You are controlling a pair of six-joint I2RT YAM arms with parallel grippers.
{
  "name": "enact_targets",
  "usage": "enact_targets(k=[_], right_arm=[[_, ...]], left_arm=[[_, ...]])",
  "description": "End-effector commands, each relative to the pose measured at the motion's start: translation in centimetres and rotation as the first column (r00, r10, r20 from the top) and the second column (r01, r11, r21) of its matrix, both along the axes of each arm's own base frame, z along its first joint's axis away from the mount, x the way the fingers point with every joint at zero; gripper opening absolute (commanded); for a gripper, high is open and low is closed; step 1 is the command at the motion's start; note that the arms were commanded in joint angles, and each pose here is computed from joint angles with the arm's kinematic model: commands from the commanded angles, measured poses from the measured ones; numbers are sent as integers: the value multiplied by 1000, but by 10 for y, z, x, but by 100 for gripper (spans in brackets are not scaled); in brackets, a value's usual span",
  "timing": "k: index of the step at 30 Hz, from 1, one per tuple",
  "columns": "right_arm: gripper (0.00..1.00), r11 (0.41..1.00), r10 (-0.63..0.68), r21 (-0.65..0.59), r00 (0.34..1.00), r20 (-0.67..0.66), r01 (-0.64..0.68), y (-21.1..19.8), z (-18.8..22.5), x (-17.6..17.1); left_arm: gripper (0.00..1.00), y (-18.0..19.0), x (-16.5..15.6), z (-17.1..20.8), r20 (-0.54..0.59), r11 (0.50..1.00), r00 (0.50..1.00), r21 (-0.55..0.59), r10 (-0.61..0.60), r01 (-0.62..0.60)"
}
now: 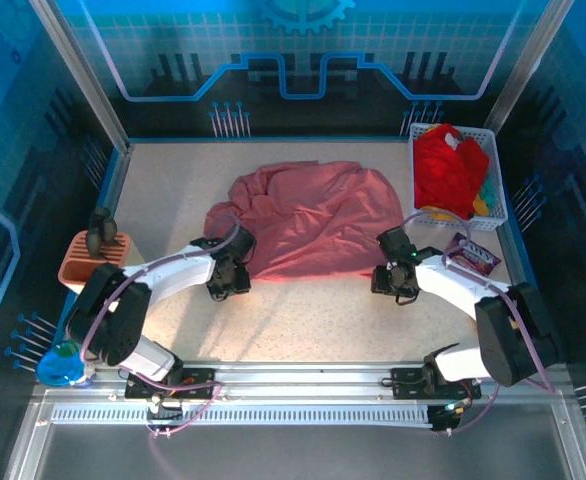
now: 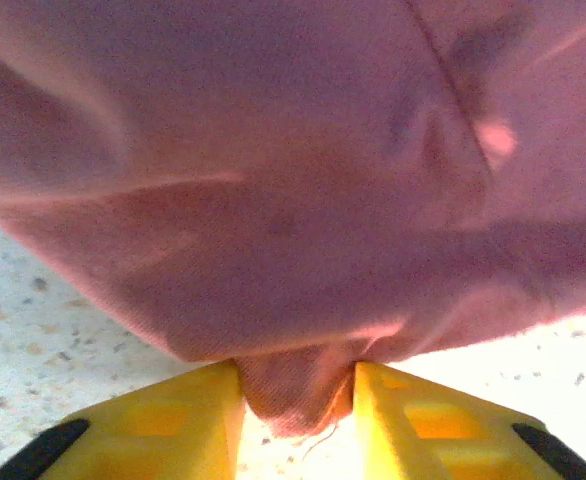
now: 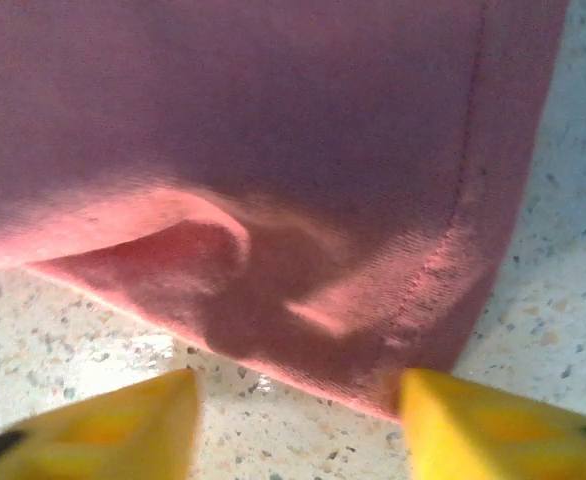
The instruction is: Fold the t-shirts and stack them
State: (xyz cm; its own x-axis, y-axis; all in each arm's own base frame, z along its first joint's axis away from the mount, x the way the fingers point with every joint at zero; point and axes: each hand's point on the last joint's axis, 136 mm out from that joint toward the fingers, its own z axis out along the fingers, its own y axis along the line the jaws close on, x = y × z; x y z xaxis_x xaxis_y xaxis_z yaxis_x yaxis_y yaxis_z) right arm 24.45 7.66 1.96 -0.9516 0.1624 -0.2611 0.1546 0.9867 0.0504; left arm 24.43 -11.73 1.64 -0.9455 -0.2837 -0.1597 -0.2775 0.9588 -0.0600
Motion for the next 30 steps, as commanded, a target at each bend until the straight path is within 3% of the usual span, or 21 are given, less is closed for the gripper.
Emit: enact_targets(k=[1, 5, 10, 12, 14, 16, 22, 24, 28, 30], right_arm=[[31, 1000, -12, -23, 999, 42, 13, 1, 9, 11], [6, 998, -32, -46, 995, 96, 37, -12, 24, 16], [0, 997, -62, -28, 988, 142, 67, -26, 41, 23], [0, 997, -72, -10, 986, 149, 74, -29, 44, 25], [0, 996, -84, 4, 985, 149, 84, -32, 46, 26], [0, 996, -86, 8, 985, 147, 86, -34, 47, 27], [0, 997, -81, 20, 986, 147, 79, -33, 48, 28], [5, 997, -78, 37, 986, 147, 74, -31, 48, 28], [43, 995, -61, 85, 988, 143, 49, -22, 46, 27], [55, 994, -54, 97, 989, 141, 41, -19, 44, 27]], left_arm=[[23, -19, 19, 10, 50, 1000, 999, 5, -19, 19], [13, -42, 22, 24, 53, 993, 994, 66, -99, 95], [11, -78, 32, 37, 51, 971, 976, 127, -211, 203], [17, -94, 38, 36, 32, 961, 967, 124, -252, 247], [42, -109, 39, 33, -5, 952, 956, 96, -293, 292], [51, -117, 34, 35, -25, 949, 950, 49, -310, 311], [54, -83, -1, 54, -25, 970, 971, -47, -239, 238], [54, -63, -12, 57, -24, 980, 982, -76, -185, 183], [51, -19, -24, 52, -6, 994, 999, -105, -34, 33], [47, 4, -22, 48, 15, 993, 998, -105, 53, -51]])
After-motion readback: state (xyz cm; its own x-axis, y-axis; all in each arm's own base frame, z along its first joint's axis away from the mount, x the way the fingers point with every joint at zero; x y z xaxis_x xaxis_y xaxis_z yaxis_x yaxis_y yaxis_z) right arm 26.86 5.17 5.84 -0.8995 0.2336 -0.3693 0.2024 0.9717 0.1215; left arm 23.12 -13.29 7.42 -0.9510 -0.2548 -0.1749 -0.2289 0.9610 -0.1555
